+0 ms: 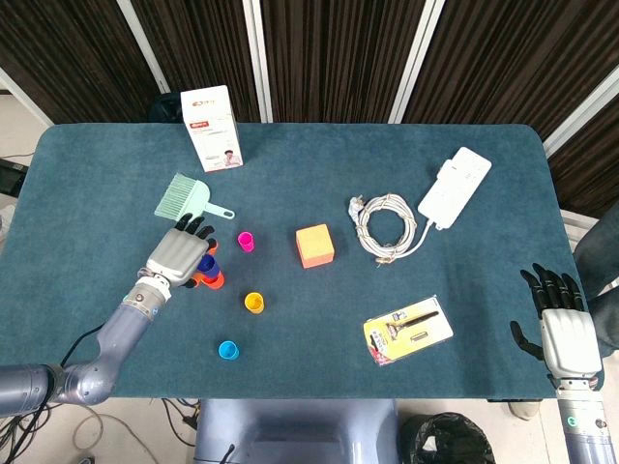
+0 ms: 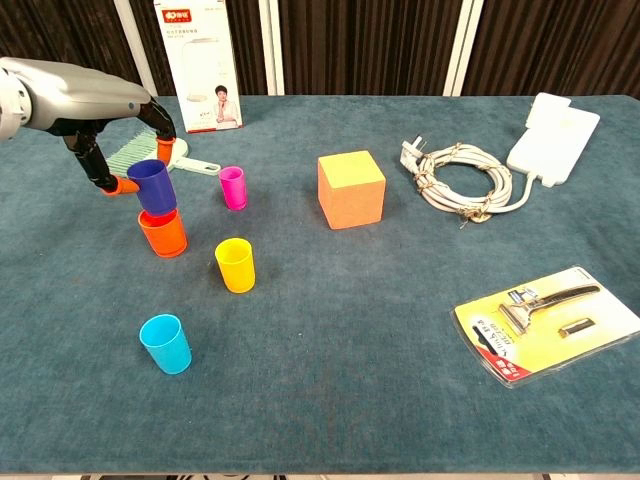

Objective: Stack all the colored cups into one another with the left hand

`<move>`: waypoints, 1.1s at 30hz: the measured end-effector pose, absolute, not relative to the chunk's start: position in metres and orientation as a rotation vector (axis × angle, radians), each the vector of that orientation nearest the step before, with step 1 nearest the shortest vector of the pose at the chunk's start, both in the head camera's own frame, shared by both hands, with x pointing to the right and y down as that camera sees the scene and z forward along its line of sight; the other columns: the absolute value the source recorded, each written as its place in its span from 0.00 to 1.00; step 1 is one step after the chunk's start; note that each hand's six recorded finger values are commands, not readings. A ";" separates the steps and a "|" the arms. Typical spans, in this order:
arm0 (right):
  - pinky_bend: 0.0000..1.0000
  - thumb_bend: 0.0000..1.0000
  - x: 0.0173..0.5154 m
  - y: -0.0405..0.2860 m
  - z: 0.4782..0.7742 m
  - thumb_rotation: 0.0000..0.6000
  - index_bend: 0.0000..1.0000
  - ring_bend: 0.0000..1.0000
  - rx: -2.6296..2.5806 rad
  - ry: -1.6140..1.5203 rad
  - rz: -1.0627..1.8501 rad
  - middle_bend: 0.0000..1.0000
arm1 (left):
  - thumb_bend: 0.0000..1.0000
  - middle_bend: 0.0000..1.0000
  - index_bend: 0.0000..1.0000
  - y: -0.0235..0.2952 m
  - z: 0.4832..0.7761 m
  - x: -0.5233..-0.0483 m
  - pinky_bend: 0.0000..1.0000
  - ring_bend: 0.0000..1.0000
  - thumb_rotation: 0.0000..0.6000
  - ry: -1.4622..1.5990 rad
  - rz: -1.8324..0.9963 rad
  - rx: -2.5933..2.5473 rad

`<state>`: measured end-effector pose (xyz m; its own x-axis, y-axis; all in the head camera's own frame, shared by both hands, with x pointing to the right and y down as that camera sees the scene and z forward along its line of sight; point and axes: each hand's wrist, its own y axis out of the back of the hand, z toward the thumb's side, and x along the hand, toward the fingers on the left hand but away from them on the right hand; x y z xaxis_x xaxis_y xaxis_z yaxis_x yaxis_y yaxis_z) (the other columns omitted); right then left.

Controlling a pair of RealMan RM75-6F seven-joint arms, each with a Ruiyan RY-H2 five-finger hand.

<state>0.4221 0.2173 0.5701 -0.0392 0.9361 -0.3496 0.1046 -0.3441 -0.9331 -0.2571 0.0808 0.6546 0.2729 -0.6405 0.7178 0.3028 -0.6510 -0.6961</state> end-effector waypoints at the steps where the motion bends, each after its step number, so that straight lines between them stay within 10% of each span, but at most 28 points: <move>1: 0.07 0.40 0.422 0.217 0.570 1.00 0.13 0.09 -1.516 -1.136 1.466 0.07 | 0.32 0.16 0.38 0.081 0.655 -0.256 0.00 0.00 1.00 0.306 -1.492 -1.742; 33: 0.07 0.40 0.426 0.216 0.565 1.00 0.13 0.09 -1.507 -1.163 1.467 0.07 | 0.23 0.12 0.13 0.094 0.658 -0.223 0.00 0.00 1.00 0.245 -1.425 -1.800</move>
